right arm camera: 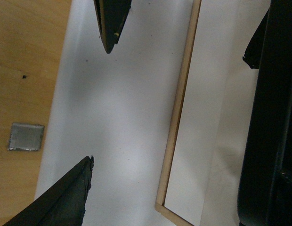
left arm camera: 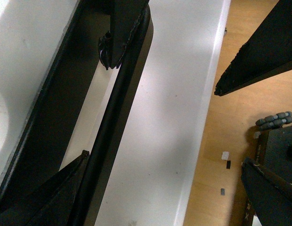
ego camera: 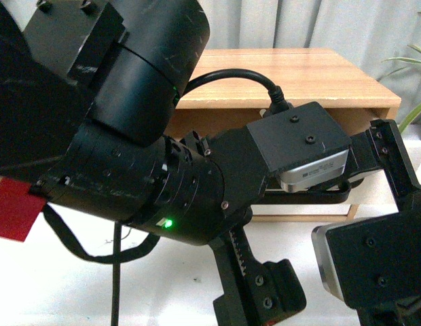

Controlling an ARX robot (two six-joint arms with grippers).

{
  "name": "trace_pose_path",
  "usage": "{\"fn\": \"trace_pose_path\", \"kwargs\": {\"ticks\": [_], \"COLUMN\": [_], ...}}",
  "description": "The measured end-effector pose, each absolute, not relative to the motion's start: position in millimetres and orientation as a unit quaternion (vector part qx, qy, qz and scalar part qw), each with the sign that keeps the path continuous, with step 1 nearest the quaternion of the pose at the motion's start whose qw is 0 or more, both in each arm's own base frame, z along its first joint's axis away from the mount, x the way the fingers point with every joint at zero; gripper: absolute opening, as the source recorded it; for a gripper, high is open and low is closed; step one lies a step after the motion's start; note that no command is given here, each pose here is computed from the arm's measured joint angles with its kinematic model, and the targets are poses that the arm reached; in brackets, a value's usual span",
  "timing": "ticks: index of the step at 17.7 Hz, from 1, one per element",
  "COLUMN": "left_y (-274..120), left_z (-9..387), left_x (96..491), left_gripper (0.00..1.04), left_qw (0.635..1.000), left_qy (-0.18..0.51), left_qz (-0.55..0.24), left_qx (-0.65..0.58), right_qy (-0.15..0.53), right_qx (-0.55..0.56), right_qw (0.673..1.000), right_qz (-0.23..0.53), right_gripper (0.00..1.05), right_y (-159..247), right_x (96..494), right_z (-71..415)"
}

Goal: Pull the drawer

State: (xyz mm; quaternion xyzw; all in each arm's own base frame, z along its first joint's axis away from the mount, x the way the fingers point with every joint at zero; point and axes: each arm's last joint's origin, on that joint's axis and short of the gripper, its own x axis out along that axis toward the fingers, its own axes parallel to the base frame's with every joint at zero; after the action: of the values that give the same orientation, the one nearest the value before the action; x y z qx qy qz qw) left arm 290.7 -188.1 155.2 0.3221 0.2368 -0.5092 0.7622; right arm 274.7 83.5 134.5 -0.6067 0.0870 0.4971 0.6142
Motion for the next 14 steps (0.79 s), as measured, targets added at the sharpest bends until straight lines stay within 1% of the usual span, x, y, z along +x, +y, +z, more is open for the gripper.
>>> {"fn": "trace_pose_path", "kwargs": {"ticks": [7, 10, 14], "left_y": [-183.7, -181.5, -179.9], "left_z": [152.7, 152.7, 155.2], "left_x": [250.2, 241.1, 239.2], "left_gripper": [0.98, 0.98, 0.98], "left_qw": [0.754, 0.754, 0.76], "left_qy": [0.235, 0.236, 0.236], "left_qz": [-0.521, -0.523, -0.519], "left_qx": [0.324, 0.32, 0.31], "right_qy": [0.083, 0.083, 0.069], "right_qx": [-0.601, -0.597, -0.595], "right_qw": [0.605, 0.603, 0.611], "right_qz": [0.516, 0.522, 0.517], "right_gripper": [0.98, 0.98, 0.98], "right_y": [82.0, 83.5, 83.8], "right_x": [237.2, 226.7, 226.7], "right_z": [133.3, 132.9, 134.0]}}
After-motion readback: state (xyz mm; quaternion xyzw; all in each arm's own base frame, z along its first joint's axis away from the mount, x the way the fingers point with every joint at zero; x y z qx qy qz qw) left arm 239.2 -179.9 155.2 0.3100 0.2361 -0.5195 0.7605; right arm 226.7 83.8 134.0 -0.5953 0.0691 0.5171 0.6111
